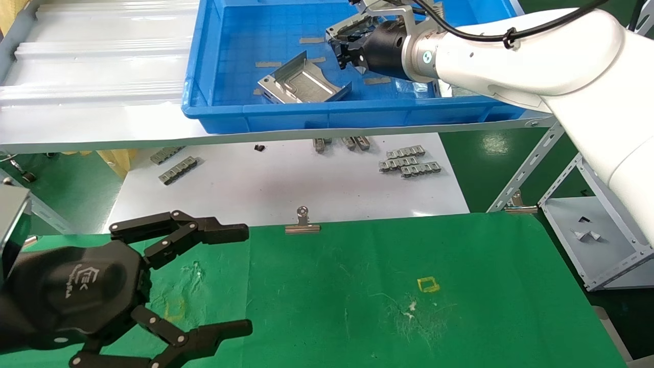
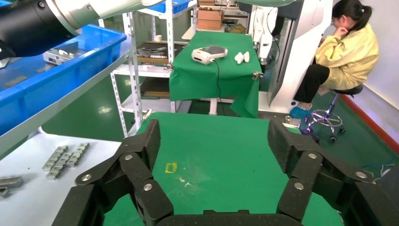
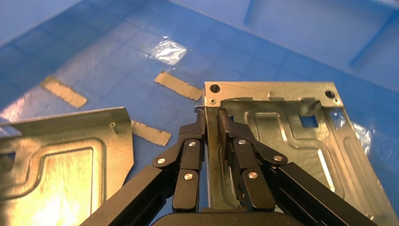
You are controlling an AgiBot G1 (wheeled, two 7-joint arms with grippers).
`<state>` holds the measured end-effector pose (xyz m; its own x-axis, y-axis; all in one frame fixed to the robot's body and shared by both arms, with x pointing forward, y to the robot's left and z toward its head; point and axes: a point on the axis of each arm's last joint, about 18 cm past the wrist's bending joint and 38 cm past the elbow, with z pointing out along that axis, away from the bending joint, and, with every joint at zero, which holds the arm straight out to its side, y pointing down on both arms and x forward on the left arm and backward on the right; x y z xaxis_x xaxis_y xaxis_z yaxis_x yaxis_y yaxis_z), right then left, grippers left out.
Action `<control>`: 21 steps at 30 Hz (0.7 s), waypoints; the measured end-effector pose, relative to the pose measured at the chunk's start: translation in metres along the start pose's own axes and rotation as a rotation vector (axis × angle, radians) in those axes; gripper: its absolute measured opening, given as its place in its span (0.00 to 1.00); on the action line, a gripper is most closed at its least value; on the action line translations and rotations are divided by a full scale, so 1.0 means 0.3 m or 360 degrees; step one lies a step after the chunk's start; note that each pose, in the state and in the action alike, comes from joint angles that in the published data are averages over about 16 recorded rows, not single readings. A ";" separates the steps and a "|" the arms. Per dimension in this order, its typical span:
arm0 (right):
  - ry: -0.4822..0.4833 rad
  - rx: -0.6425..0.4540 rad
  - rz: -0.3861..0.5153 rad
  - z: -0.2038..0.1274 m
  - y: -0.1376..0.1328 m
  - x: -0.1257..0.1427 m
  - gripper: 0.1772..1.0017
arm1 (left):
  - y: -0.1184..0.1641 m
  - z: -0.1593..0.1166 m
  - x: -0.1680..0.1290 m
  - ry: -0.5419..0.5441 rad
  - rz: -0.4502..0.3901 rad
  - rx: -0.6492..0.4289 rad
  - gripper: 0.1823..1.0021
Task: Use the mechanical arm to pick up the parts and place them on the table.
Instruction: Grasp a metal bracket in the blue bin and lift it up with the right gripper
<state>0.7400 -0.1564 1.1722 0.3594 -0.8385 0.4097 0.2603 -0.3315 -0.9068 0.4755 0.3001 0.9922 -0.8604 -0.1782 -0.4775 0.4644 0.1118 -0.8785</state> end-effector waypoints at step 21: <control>-0.0137 0.0202 -0.0175 -0.118 -0.184 0.057 0.02 | 0.000 0.000 0.000 0.0000 0.0000 0.0000 0.99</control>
<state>0.7001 -0.1676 1.2257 0.3967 -0.7582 0.5174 0.4110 -0.3572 -0.8387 0.4755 0.3001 0.9922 -0.8604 -0.1782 -0.4775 0.4644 0.1118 -0.8785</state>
